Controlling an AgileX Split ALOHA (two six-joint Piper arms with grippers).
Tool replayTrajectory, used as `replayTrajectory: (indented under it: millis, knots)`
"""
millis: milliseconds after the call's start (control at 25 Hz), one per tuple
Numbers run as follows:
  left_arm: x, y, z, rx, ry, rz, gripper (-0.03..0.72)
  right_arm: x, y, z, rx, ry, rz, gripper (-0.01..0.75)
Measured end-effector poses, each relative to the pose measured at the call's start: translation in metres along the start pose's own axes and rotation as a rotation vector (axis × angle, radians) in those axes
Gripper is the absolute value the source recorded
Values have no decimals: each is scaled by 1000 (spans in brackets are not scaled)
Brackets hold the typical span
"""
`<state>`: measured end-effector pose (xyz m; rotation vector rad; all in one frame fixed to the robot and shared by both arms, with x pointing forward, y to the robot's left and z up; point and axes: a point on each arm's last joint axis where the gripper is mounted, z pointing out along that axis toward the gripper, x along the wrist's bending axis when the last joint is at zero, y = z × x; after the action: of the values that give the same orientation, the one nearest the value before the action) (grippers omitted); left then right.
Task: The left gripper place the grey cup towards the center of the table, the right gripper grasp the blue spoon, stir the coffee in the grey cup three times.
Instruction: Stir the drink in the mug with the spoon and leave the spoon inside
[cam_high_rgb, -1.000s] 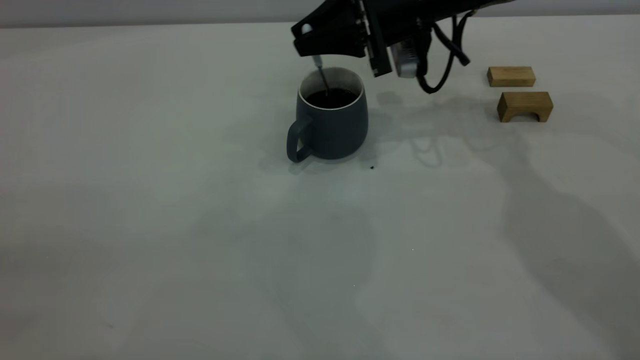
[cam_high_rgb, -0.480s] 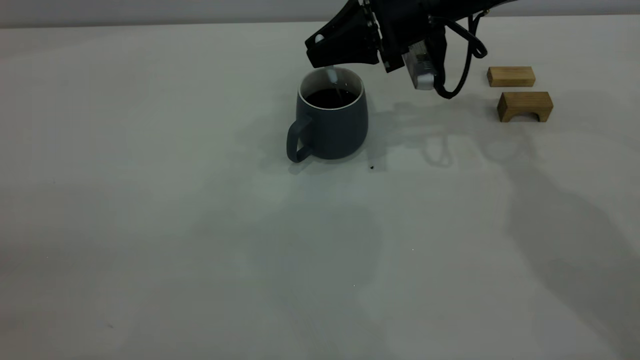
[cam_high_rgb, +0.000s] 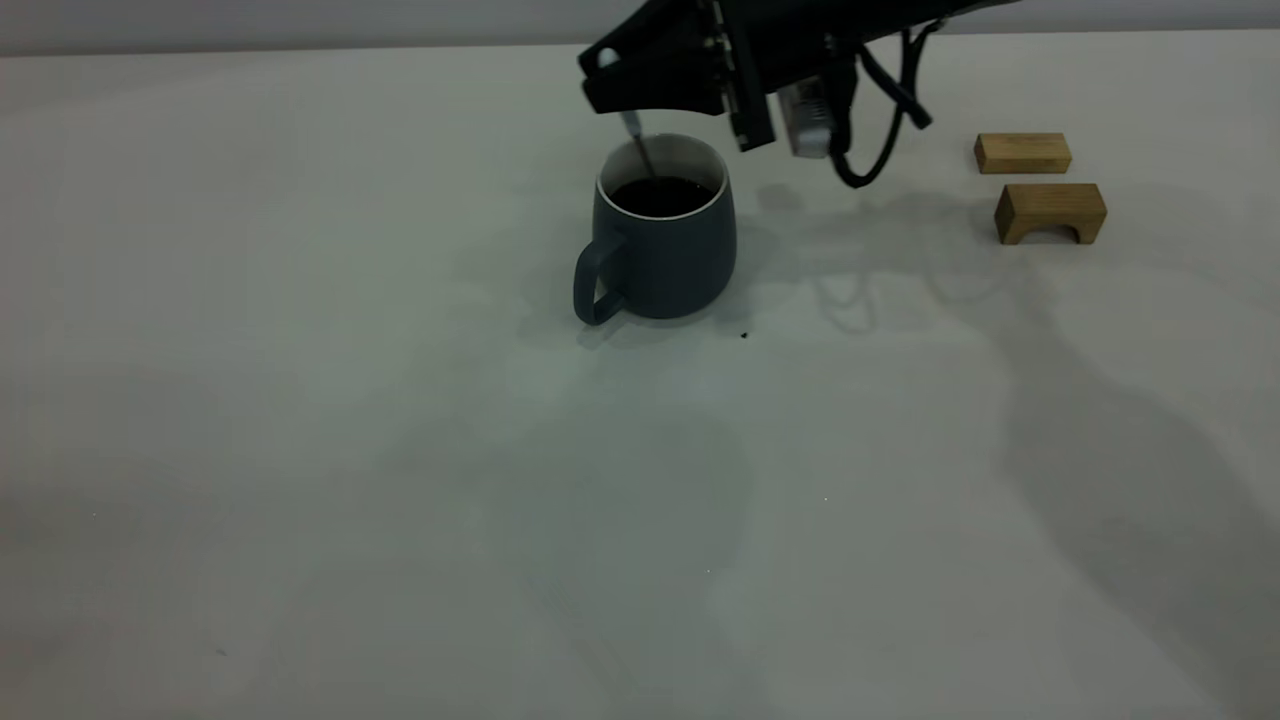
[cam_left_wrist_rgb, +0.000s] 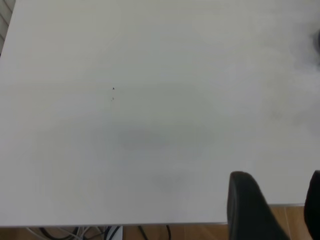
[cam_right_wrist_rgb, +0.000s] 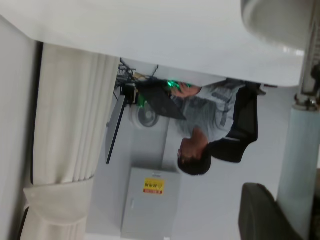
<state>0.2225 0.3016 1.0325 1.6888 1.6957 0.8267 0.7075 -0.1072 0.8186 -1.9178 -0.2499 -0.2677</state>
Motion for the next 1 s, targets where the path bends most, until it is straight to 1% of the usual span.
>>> replayTrajectory:
  millis: [120, 200, 400, 480, 560, 640, 760, 840, 1000]
  knots:
    - [0, 0, 0, 0, 0, 0, 355, 0, 7, -12, -12, -22, 14, 145]
    - [0, 0, 0, 0, 0, 0, 355, 0, 10, -18, -19, -29, 68, 145]
    - [0, 0, 0, 0, 0, 0, 355, -1, 11, -19, -32, -43, 257, 145]
    - [0, 0, 0, 0, 0, 0, 355, -3, 8, -15, -30, -52, 292, 145]
    - [0, 0, 0, 0, 0, 0, 355, -5, 4, -7, -19, -60, 297, 145]
    - [0, 0, 0, 0, 0, 0, 355, -6, -2, 2, 2, -61, 285, 145]
    - [0, 0, 0, 0, 0, 0, 355, -7, -9, 11, 39, -50, 209, 145]
    - [0, 0, 0, 0, 0, 0, 355, -6, -11, 14, 48, -38, 124, 145]
    - [0, 0, 0, 0, 0, 0, 355, -3, -8, 12, 23, -9, -21, 145]
